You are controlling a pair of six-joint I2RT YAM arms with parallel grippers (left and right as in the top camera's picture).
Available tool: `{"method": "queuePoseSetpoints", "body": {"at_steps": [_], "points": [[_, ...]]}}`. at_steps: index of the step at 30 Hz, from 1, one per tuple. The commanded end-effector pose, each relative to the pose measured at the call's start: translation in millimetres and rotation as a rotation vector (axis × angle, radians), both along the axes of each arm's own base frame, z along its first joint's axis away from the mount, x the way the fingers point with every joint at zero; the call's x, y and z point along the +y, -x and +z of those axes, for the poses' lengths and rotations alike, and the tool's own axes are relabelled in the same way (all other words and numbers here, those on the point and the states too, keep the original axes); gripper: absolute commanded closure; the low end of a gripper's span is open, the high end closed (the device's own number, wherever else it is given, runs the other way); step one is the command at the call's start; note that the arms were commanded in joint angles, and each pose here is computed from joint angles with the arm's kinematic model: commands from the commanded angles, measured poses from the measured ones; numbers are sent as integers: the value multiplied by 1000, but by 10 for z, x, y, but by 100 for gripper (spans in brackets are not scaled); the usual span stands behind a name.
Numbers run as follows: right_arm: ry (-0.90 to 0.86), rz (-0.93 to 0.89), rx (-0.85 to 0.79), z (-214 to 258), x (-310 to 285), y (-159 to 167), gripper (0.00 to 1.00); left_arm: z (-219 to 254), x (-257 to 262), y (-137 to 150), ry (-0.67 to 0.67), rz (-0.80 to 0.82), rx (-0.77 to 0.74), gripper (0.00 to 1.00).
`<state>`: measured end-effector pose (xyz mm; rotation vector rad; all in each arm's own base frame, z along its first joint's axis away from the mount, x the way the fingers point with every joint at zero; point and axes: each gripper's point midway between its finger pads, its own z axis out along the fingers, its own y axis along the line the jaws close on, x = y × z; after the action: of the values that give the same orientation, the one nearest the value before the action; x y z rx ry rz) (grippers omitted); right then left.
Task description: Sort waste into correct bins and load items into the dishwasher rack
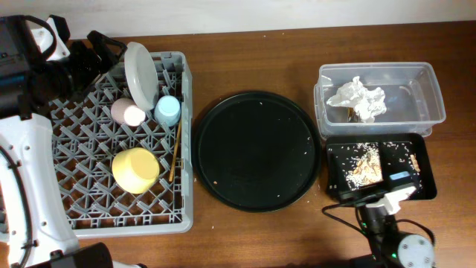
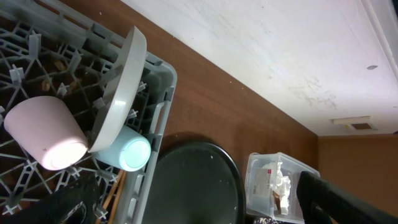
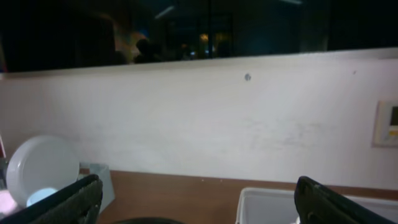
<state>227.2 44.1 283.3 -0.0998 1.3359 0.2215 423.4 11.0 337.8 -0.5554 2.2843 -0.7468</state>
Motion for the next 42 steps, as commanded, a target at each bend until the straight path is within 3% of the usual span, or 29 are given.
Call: {"method": "queuePoseSetpoints", "body": {"at_steps": [1,7,16,42], "points": [[8,3,5,-254,6,-17,1,-1,22,-6,-12,-2,-4,1],[17,-17,67,-582,-17,-98,1,-2,23,-6,-13,-2,-4,1],[52,-71,312,-1285,-101,-164,1,-1,22,-6,-12,-2,-4,1],[51,-67,311,-1281,-96,-164,1,-15,41,-8,-23,8,0,1]]}}
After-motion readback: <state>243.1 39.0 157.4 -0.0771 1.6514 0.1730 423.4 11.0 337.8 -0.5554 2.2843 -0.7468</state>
